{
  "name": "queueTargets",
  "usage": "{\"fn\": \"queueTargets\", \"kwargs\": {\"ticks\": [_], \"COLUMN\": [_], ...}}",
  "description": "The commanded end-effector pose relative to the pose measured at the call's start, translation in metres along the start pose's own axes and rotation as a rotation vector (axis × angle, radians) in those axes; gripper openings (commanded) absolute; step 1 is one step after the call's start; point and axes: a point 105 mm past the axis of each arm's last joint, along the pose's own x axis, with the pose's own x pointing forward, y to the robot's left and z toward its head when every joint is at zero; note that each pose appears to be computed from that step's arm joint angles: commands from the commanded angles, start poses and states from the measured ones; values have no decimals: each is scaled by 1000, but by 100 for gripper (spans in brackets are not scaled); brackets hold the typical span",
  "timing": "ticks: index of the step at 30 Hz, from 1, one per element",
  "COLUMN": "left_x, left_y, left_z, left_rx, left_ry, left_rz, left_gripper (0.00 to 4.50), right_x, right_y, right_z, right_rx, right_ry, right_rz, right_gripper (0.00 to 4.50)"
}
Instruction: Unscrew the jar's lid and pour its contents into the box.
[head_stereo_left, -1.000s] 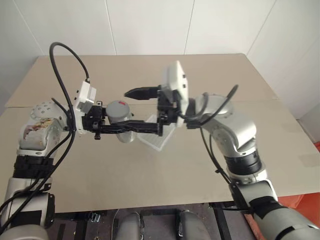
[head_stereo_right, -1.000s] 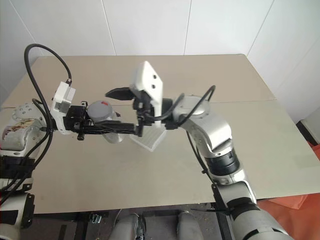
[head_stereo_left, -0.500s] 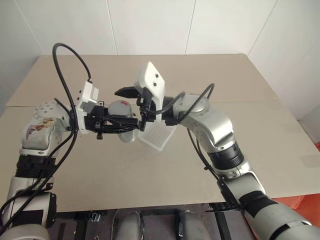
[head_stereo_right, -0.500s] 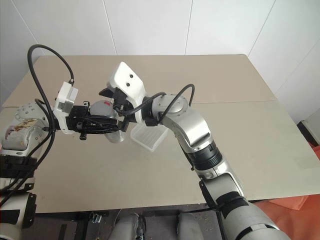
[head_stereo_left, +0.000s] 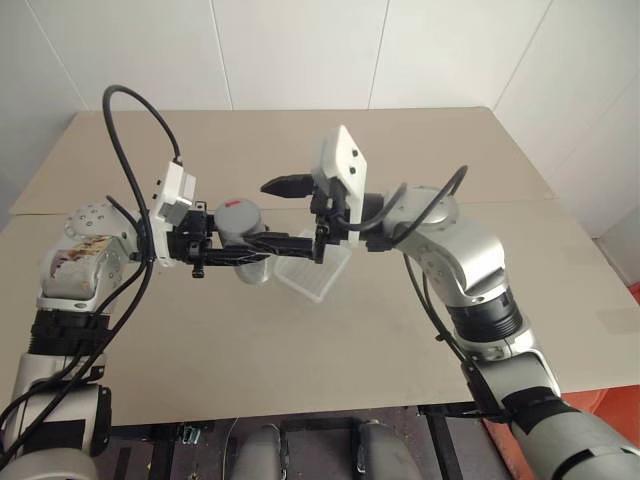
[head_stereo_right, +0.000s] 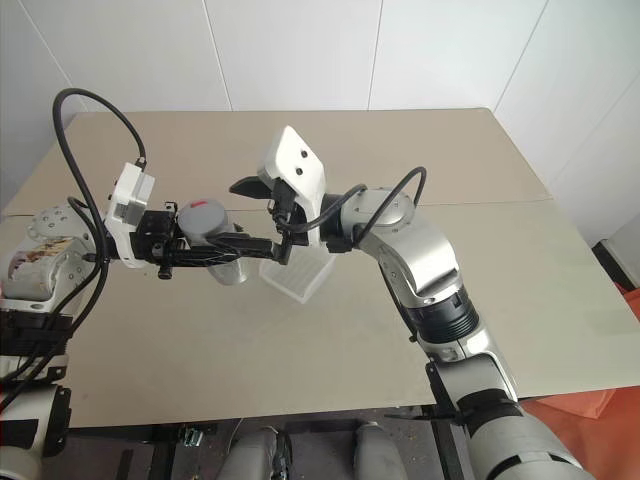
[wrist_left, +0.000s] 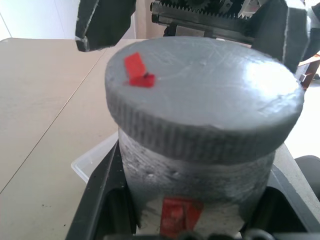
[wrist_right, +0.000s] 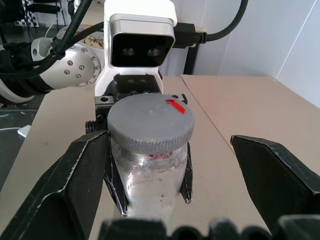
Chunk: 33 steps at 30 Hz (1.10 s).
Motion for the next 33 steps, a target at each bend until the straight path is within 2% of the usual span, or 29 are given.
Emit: {"fn": "queueTargets", "kwargs": {"ticks": [1,14,20,33], "left_x": [-2,-2,0,0], "left_y": [-3,-2,-3,-5], "left_z": [14,14,13,12], "left_rx": [67,69,66,63], "left_ry": [-7,-2,-5,-9], "left_rz": [-24,-33,-37,-30], "left_gripper": [195,195,195,195], "right_x": [-15,-24,-7,27], "right_y": [-10,11,20,18], "right_z": [16,19,28,20], "right_rx": [-48,-66,-46,30], "right_ry": [-51,-73,-108,-52], "right_rz": [-56,58,84,92], "right_gripper": [443,443,443,443]}}
